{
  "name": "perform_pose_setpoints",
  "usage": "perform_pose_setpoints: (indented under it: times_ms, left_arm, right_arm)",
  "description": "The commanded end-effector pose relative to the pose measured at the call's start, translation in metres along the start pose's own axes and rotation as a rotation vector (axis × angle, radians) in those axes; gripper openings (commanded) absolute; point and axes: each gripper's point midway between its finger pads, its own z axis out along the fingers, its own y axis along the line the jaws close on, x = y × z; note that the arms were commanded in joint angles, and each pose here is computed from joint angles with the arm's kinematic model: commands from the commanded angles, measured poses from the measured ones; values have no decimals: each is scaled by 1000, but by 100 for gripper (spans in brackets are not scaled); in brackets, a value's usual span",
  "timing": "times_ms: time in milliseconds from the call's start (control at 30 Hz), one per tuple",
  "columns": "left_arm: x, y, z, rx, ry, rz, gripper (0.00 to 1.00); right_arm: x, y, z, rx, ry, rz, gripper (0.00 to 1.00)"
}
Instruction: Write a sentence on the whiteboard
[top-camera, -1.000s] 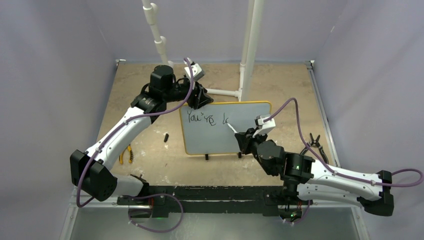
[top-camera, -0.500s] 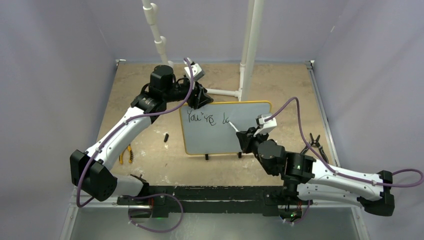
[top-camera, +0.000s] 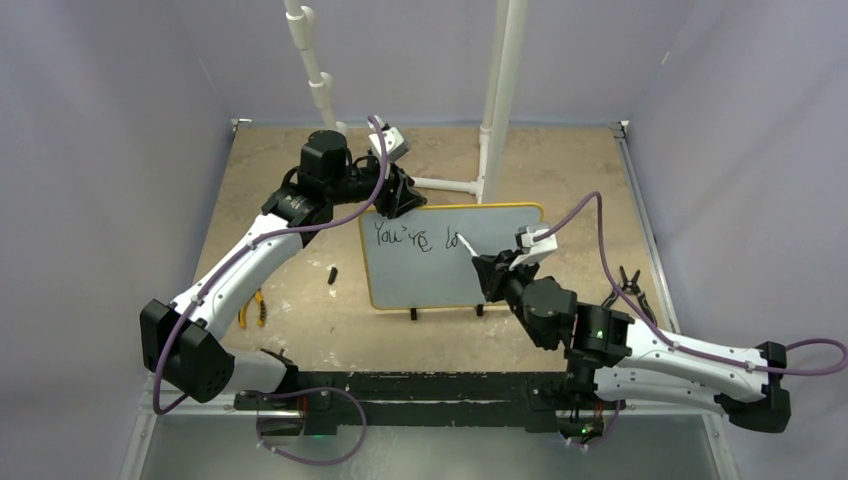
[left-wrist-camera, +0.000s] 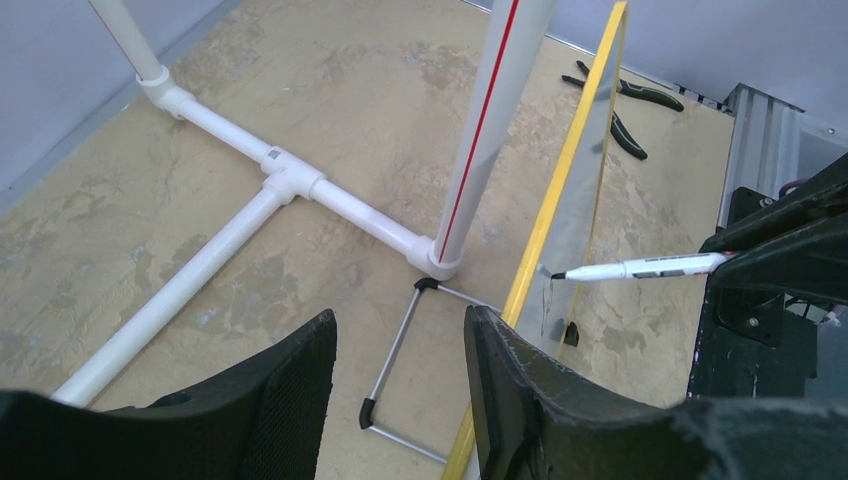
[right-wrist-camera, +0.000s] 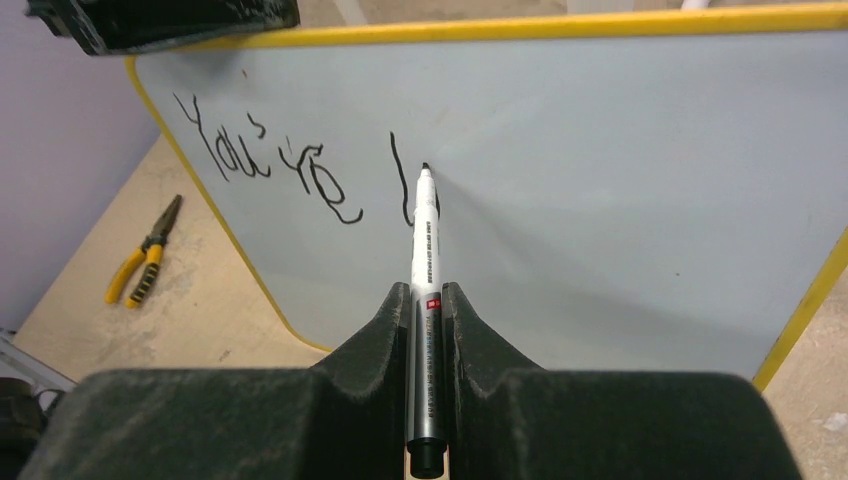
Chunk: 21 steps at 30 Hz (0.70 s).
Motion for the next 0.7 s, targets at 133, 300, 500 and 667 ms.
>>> perform_pose_setpoints:
  times_ms: [133, 300, 500, 667]
  left_arm:
    - [0, -4, 0, 16, -7, 30, 48]
    - [1, -4, 0, 18, -4, 27, 49]
    - [1, -5, 0, 19, -5, 28, 49]
    - [1, -5, 0, 18, -5, 28, 49]
  right_arm:
    - [-30, -3, -9, -9, -84, 86, 0]
    - [-14, -10, -6, 48, -25, 66, 0]
    - [-7, -16, -9, 66, -4, 87, 0]
    - [2, -23, -13, 88, 32, 100, 0]
